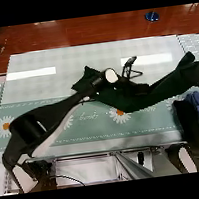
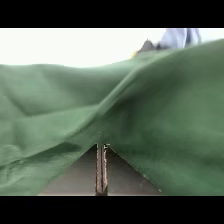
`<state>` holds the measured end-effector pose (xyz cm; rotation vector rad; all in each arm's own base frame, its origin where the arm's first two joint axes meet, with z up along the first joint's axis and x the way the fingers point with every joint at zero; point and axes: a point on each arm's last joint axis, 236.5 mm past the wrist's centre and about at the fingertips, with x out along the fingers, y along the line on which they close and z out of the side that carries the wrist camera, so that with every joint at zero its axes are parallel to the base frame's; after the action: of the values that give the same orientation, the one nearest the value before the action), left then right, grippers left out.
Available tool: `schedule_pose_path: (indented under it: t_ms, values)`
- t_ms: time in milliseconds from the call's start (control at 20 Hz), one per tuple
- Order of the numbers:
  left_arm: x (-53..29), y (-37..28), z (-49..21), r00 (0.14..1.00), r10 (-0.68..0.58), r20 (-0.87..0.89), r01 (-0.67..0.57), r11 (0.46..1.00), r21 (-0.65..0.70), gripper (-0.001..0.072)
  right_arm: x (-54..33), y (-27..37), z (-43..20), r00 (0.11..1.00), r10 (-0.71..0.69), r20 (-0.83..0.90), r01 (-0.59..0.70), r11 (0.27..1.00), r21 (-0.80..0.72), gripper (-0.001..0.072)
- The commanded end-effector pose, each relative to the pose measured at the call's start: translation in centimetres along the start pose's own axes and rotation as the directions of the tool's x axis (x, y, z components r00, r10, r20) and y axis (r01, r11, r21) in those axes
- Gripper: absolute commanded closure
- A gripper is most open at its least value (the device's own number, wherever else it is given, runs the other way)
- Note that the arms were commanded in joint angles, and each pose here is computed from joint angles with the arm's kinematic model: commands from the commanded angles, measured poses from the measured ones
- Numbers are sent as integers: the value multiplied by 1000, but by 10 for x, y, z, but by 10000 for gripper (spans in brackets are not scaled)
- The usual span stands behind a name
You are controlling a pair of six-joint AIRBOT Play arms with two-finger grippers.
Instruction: Fold the shirts.
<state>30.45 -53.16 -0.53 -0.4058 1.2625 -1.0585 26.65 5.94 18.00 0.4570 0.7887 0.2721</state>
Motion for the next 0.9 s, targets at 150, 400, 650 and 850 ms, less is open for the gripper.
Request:
schedule_pose_path:
  t_ms: [150,400,650,850]
  values:
    - [-180,80,72,955,244,170,-245,969,-18,694,48,32,4,985,141,-98,-144,989,-23,693]
    - [-336,103,31,810,442,384,-441,892,-96,694,149,101,16,940,247,-234,-274,958,-87,693]
    - [-372,102,-46,734,467,493,-427,882,-199,694,259,165,-8,867,289,-406,-360,927,-108,693]
    - [-356,114,-85,755,469,459,-401,883,-243,693,321,178,-37,823,283,-493,-366,927,-79,693]
